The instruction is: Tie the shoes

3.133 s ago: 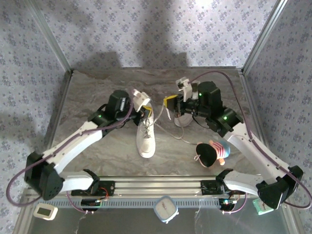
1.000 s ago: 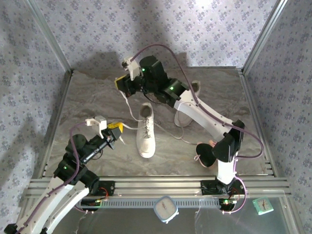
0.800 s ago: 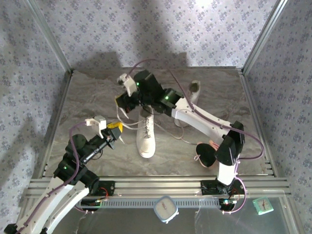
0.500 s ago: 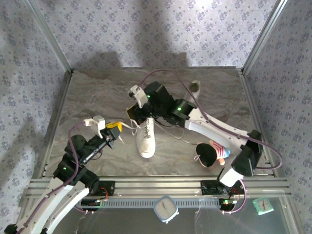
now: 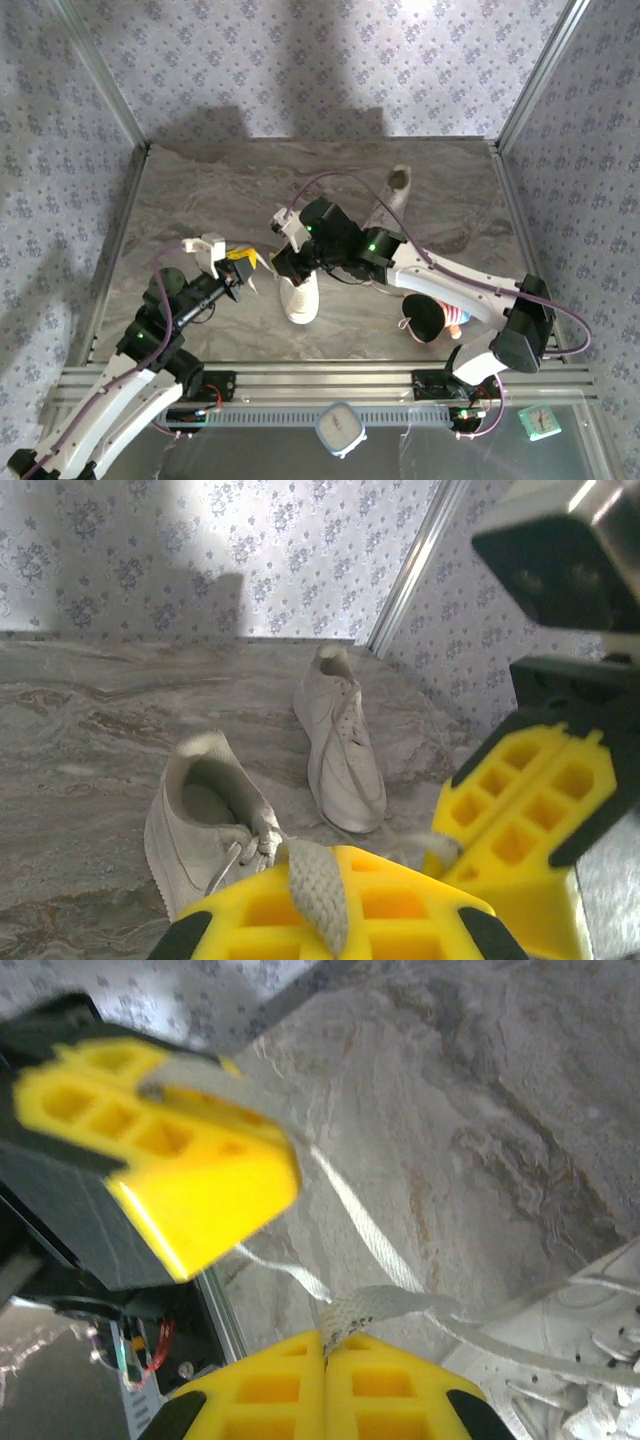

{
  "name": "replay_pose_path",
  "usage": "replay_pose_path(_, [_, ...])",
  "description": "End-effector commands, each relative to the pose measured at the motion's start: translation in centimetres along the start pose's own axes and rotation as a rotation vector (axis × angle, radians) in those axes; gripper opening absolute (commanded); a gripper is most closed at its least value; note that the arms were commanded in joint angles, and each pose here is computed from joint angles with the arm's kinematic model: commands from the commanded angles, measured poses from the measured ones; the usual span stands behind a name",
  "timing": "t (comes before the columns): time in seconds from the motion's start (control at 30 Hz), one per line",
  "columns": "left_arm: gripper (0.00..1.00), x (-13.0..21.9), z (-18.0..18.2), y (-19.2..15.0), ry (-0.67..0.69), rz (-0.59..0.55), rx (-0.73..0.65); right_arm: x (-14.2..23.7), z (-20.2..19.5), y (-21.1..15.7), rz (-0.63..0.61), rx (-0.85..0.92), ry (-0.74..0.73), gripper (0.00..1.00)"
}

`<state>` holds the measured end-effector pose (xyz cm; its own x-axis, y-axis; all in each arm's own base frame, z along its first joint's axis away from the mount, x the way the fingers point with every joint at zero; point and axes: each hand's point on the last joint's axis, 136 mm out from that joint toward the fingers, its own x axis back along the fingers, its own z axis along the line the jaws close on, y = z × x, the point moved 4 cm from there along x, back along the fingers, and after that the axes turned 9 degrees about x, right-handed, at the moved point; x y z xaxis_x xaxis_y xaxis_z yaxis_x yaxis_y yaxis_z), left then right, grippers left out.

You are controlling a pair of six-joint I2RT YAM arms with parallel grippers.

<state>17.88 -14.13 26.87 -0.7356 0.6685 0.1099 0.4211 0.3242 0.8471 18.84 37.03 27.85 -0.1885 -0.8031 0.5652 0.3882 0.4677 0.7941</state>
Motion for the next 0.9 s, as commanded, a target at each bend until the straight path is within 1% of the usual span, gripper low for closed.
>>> replay_pose_path(0.0, [0.00,0.4,-1.7,2.4,-0.044,-0.054,-0.044,0.5,0.4,-1.2,0.022,0.024,0.000,0.00])
replay_pose_path(0.17, [0.00,0.0,-2.1,3.0,-0.049,-0.057,-0.053,0.5,-0.1,-2.6,0.042,0.020,-0.026,0.00])
replay_pose_path(0.4, [0.00,-0.5,-2.7,4.1,-0.062,-0.064,-0.062,-0.4,0.2,-3.6,0.055,0.022,0.018,0.00])
replay_pose_path(0.47, [0.00,-0.6,-3.0,4.3,-0.071,-0.064,-0.066,-0.4,0.1,-3.7,0.059,0.031,0.009,0.02])
replay_pose_path(0.5, [0.00,-0.8,-3.1,4.5,-0.077,-0.064,-0.067,-0.6,-0.2,-4.8,0.085,0.031,-0.003,0.06])
replay_pose_path(0.53, [0.00,-0.9,-3.3,4.6,-0.083,-0.063,-0.068,-0.6,-0.5,-5.2,0.091,0.037,-0.018,0.13])
replay_pose_path(0.6, [0.00,-1.2,-3.5,4.8,-0.090,-0.056,-0.069,-0.3,-0.9,-5.1,0.085,0.059,-0.046,0.28])
replay_pose_path(0.63, [0.00,-1.4,-3.6,4.9,-0.093,-0.052,-0.071,-0.1,-1.1,-5.1,0.079,0.075,-0.067,0.33])
replay_pose_path(0.7, [0.00,-1.5,-3.8,5.1,-0.098,-0.049,-0.077,0.6,-1.7,-4.7,0.060,0.107,-0.115,0.39])
replay_pose_path(0.8, [0.00,-1.7,-3.9,5.3,-0.099,-0.049,-0.084,1.4,-2.6,-4.0,0.006,0.156,-0.173,0.43])
replay_pose_path(0.87, [0.00,-1.6,-4.0,5.5,-0.100,-0.053,-0.087,2.0,-3.1,-3.4,-0.052,0.195,-0.206,0.53])
